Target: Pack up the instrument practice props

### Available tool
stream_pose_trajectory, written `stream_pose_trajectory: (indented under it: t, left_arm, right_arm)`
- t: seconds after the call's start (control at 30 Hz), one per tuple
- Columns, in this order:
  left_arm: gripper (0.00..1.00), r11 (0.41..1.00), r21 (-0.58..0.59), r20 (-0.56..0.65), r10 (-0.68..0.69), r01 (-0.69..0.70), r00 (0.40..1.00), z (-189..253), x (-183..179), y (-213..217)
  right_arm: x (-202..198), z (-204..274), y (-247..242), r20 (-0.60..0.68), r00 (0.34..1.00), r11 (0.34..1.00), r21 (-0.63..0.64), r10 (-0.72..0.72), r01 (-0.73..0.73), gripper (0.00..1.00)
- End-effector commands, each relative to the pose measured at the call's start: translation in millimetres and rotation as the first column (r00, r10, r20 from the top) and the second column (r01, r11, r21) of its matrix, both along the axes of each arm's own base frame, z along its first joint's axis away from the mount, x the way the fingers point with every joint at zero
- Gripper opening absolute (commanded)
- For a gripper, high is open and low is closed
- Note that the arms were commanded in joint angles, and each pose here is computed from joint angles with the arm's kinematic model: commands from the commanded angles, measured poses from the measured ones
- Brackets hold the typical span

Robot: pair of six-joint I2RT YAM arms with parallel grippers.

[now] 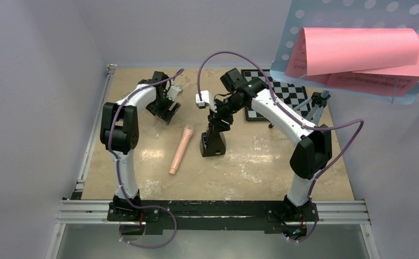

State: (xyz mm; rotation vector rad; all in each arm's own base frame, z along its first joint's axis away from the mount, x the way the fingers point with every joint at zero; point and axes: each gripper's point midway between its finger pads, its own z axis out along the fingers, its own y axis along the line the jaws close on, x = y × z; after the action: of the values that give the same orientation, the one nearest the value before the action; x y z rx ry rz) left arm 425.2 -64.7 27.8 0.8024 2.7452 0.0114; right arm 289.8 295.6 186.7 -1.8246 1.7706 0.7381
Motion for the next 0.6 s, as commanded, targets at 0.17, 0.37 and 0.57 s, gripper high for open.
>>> stream_pose_trajectory:
  t: [0.17, 0.37, 0.57]
  left_arm:
    - [0.76, 0.999, -0.012, -0.031, 0.042, -0.042, 0.999, -2.6, 3.2, 4.4]
    - [0.70, 0.999, -0.018, -0.051, 0.039, -0.040, 0.998, -4.6, 0.0, 4.2]
    - [0.66, 0.998, -0.025, -0.067, 0.054, -0.056, 0.996, -0.3, -1.6, 4.6]
  right_arm:
    - [-12.2, -8.7, -18.6, -0.058, 0.998, 0.997, -0.078, -0.033, 0.029, 0.00]
    - [-11.5, -8.7, -17.8, -0.061, 0.998, 0.997, -0.078, -0.033, 0.028, 0.00]
    - [-11.6, -8.7, -17.5, -0.065, 0.997, 0.996, -0.080, -0.033, 0.027, 0.00]
